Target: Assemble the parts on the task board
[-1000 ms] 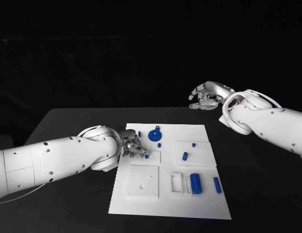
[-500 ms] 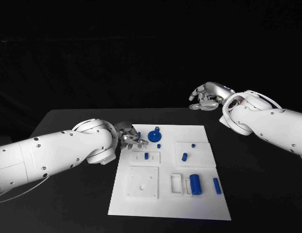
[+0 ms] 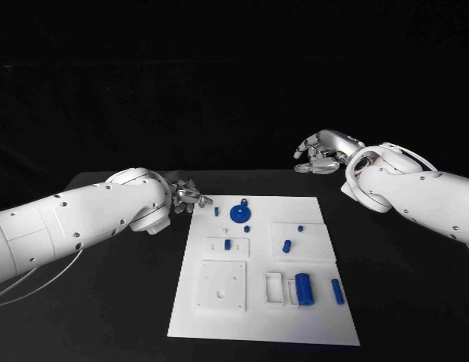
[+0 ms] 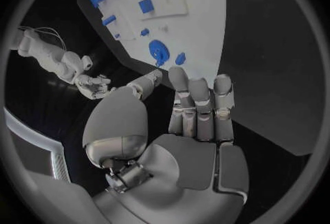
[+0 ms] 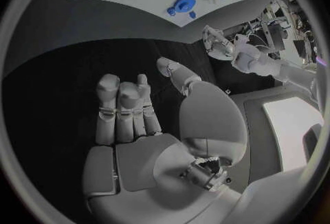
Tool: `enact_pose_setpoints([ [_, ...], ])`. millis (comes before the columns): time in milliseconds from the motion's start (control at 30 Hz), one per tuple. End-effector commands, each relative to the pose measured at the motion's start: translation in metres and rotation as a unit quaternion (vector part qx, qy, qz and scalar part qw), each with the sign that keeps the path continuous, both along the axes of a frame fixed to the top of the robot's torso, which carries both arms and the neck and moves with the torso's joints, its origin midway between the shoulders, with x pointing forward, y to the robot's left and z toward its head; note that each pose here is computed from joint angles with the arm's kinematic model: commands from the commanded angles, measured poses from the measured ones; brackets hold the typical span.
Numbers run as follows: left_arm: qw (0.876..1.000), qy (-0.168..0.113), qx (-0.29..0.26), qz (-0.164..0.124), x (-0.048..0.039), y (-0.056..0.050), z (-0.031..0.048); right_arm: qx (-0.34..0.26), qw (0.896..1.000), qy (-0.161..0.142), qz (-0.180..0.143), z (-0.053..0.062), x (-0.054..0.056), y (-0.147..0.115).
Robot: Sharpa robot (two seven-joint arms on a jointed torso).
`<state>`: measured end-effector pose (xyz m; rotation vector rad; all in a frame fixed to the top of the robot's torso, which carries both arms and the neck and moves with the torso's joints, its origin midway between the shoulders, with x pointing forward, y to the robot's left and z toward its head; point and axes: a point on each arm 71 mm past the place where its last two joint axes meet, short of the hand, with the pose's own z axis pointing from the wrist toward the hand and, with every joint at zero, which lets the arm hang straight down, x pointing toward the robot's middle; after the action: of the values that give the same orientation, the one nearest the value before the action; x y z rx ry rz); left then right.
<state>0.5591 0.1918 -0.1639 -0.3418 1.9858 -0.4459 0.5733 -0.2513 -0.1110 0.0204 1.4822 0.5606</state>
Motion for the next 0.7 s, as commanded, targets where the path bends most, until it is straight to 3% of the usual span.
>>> enact_pose_setpoints([
  [33,0.999,0.032,-0.006,-0.017,0.0079,-0.003,0.0001,-0.003,1.000,-0.001,0.006,0.000,0.000,0.002],
  [133,0.996,0.077,-0.001,-0.039,0.0125,-0.005,-0.0031,-0.003,1.000,-0.002,0.007,0.001,-0.001,0.003],
  [167,0.996,0.080,-0.001,-0.040,0.0144,-0.005,-0.0028,-0.003,1.000,-0.002,0.007,0.001,-0.001,0.003],
  [700,0.996,0.084,0.008,-0.036,0.0337,-0.014,-0.0037,-0.001,1.000,-0.004,0.011,0.002,-0.002,0.006],
])
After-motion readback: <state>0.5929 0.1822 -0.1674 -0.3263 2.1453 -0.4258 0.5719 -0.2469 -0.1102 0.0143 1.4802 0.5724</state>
